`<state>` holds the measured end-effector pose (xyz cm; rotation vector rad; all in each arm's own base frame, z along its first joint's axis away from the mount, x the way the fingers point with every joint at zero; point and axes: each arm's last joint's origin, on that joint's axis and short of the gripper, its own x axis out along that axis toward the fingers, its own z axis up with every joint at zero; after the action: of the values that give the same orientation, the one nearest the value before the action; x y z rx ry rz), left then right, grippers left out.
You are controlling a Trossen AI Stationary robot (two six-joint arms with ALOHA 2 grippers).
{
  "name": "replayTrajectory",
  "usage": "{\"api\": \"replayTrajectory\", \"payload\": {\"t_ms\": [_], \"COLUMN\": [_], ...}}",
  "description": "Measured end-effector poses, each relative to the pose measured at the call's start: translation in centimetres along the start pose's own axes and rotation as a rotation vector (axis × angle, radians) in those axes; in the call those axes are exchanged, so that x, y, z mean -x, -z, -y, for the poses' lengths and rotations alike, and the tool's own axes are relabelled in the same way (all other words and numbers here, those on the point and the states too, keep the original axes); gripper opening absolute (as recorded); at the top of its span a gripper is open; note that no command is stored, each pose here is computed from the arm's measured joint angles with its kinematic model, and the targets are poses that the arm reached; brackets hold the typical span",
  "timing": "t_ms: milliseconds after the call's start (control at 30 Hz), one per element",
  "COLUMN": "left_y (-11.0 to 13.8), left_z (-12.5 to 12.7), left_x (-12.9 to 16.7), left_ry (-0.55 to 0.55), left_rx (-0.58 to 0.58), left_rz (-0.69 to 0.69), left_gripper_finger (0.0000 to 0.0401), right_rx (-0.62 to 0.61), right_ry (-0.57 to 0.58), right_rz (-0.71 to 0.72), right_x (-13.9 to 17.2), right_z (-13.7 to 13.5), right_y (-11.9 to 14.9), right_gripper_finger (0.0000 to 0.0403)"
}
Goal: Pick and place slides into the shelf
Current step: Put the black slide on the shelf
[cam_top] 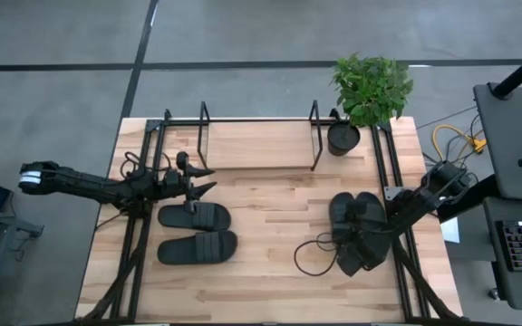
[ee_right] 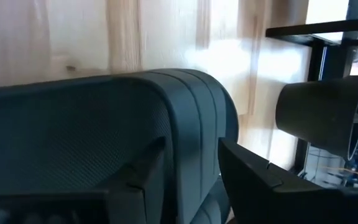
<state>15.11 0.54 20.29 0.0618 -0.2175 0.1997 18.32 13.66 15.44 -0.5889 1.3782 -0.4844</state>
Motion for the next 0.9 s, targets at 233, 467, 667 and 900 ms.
{"api": "replayTrajectory", "payload": {"t_ms": [233, 467, 667, 900], "left_y": [0.1, 0.1, 0.1, 0.0], "left_z": [0.0, 0.0, 0.0, 0.0], "left_x": [0.0, -0.1, 0.0, 0.0], "left_ry": [0.000, 0.001, 0.001, 0.000], "left_rx": [-0.001, -0.002, -0.002, 0.000], "left_rz": [-0.005, -0.007, -0.008, 0.001], "left_gripper_finger": [0.0148, 0.0148, 0.0148, 0.0148], "right_rx": [-0.017, -0.093, -0.163, -0.231], "right_ry": [0.017, 0.038, 0.071, 0.064], "right_rz": [-0.016, -0.029, 0.001, 0.085], "right_x": [-0.7, -1.3, -1.3, 0.0], "right_z": [0.0, 0.2, 0.4, 1.3], "right_y": [0.6, 0.8, 0.7, 0.1], "right_gripper_finger": [0.0094, 0.0018, 0.0011, 0.0010]}}
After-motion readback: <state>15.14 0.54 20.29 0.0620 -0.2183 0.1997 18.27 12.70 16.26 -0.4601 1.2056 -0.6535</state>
